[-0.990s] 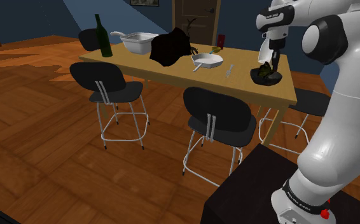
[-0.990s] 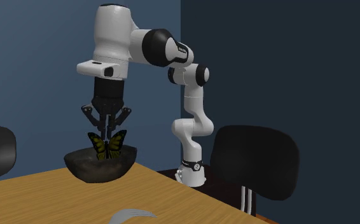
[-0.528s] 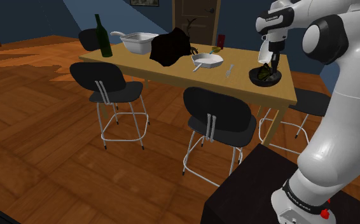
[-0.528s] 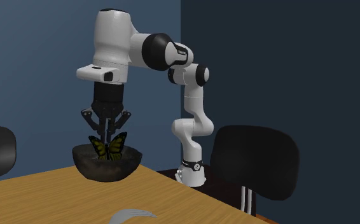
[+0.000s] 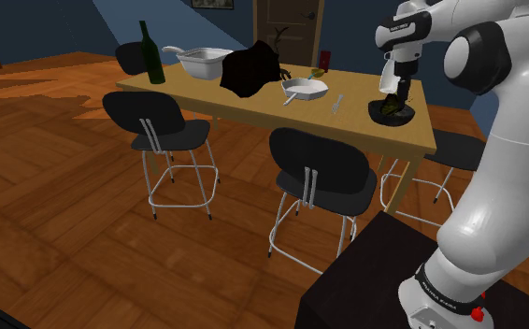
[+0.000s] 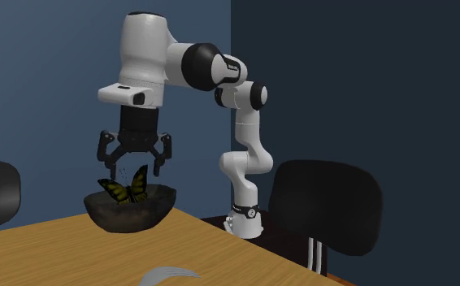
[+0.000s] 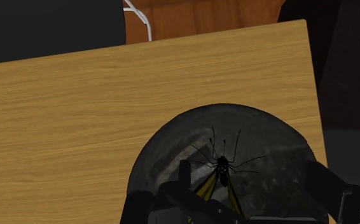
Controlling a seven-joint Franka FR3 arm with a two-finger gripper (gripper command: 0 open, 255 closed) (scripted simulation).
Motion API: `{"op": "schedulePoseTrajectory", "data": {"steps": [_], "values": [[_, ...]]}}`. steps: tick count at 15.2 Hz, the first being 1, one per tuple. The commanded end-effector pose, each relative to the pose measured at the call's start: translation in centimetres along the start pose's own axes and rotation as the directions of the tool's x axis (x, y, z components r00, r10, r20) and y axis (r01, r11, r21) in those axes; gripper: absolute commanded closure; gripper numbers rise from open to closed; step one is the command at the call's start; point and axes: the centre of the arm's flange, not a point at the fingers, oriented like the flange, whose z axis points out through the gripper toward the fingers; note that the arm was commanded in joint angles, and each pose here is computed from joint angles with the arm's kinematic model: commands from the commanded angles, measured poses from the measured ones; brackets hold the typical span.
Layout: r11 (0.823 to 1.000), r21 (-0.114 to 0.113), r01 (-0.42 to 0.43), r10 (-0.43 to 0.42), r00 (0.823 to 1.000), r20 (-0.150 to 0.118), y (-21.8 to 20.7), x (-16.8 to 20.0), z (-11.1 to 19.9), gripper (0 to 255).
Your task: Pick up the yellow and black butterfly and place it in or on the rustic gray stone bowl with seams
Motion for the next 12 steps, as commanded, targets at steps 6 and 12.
{"op": "schedulePoseTrajectory", "data": {"steps": [6,12], "values": [[1.0,0.0,0.0,0.0,1.0,0.0,0.0,0.0,-5.0,0],[1.0,0.0,0.0,0.0,1.0,0.0,0.0,0.0,-5.0,0]]}}
